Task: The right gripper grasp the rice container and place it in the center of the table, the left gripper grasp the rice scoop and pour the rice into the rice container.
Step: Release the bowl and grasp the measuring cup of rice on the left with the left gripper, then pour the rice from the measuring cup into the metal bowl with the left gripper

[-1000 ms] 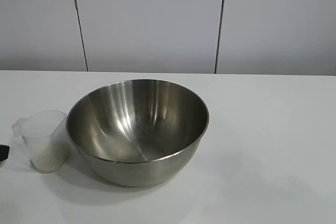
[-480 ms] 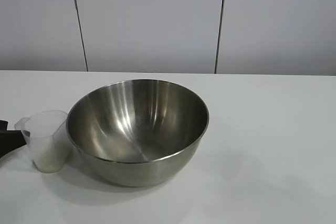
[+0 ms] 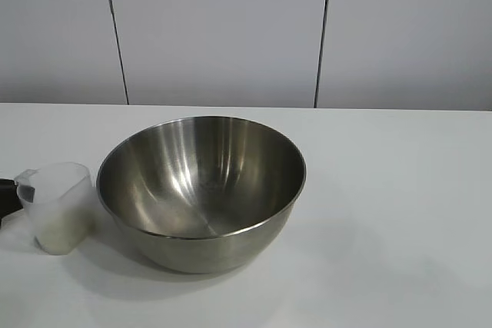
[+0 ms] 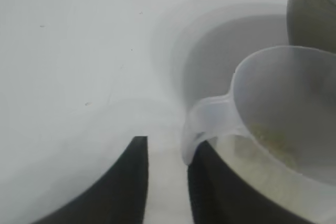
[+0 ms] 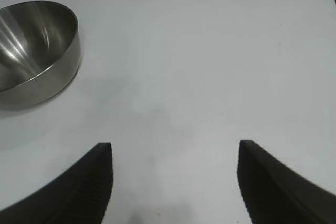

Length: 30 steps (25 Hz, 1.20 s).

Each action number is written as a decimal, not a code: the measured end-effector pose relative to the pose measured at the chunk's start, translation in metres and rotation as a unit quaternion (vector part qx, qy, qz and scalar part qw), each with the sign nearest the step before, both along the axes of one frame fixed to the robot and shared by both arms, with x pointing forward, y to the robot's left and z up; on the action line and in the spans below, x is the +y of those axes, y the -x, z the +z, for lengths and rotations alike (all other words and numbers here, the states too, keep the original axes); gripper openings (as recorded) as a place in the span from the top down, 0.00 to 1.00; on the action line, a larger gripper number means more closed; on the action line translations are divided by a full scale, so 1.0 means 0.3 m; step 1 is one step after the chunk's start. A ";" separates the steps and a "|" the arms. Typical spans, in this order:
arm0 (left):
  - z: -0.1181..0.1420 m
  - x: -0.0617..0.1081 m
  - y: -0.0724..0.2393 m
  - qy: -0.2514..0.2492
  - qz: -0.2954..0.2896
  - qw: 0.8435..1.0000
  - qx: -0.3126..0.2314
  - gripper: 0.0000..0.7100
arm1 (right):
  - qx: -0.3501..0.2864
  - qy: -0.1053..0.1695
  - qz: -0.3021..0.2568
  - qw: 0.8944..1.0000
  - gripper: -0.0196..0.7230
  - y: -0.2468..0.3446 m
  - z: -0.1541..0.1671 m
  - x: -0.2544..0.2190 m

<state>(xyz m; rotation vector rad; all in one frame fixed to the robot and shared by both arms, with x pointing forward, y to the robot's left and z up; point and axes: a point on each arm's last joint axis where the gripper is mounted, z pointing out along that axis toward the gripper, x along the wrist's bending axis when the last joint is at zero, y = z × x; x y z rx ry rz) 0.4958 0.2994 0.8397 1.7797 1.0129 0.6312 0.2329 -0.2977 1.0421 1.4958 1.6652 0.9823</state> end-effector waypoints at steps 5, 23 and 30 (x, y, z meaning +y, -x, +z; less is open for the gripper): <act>0.000 0.002 -0.001 0.009 0.009 1.000 0.006 0.98 | 0.000 0.000 0.000 1.000 0.35 0.000 0.000 0.000; 0.405 -0.163 -0.063 -0.127 -0.070 0.981 -0.126 0.99 | 0.000 0.000 0.000 1.000 0.35 0.000 0.000 0.000; 0.491 -0.404 -0.049 -0.256 -0.163 0.945 -0.119 0.99 | 0.000 0.000 0.000 1.000 0.35 0.000 0.000 0.000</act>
